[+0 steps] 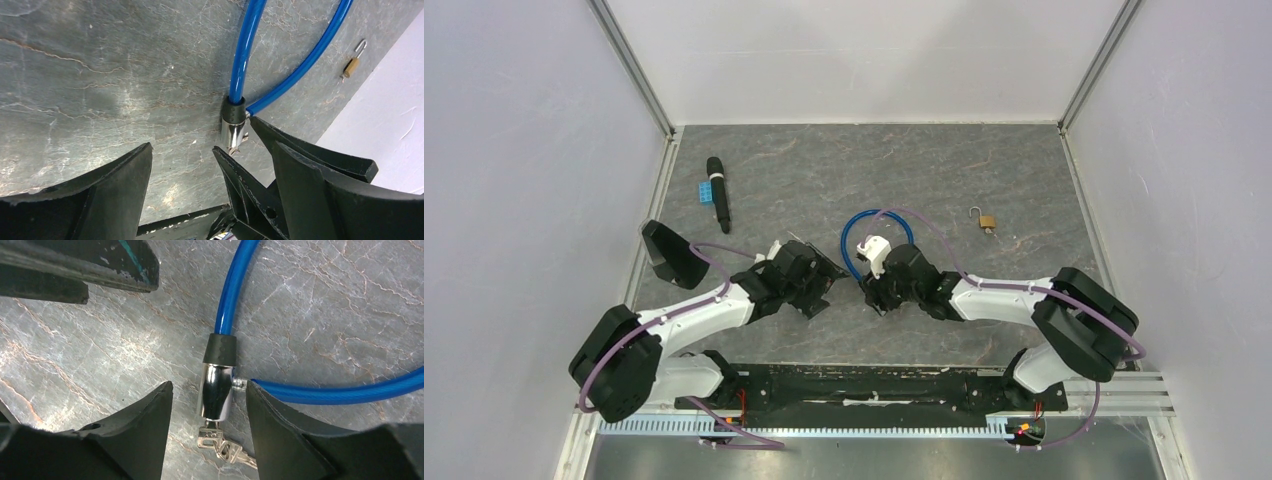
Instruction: Unlock with the key
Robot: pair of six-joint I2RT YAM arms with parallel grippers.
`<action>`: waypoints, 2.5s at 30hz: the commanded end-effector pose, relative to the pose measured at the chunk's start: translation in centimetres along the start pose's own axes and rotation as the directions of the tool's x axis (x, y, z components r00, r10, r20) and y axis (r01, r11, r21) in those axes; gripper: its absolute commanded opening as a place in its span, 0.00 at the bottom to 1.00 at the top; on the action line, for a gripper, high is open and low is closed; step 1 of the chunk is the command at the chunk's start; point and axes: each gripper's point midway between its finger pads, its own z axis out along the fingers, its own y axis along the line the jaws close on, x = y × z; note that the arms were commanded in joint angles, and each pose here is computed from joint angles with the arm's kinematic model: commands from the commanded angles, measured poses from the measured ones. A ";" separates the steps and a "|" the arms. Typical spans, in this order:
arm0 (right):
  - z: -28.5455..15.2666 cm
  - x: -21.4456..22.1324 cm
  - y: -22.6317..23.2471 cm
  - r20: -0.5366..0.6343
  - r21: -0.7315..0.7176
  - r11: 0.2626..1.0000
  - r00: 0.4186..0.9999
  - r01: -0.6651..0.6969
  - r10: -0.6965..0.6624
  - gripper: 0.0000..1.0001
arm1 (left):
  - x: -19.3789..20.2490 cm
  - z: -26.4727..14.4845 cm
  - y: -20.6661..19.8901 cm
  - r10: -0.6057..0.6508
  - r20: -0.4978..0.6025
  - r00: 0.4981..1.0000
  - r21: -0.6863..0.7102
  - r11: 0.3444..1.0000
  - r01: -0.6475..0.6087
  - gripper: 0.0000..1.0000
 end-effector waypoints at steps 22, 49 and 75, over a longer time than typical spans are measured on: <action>-1.1 -0.4 -0.2 -0.163 0.030 0.999 0.986 -0.021 0.025 0.54 | 0.0 0.0 -1.0 0.048 -0.009 0.999 0.070 0.996 -0.047 0.94; -2.0 -5.4 1.5 0.068 -0.073 0.997 0.997 -0.015 0.020 0.00 | 2.1 1.3 -3.5 0.043 -0.127 0.991 0.183 0.983 -0.019 0.97; -3.3 -6.9 4.2 0.198 -0.218 0.976 0.980 0.025 0.019 0.00 | 5.8 2.3 -7.1 0.088 -0.283 0.955 0.311 0.950 0.005 0.48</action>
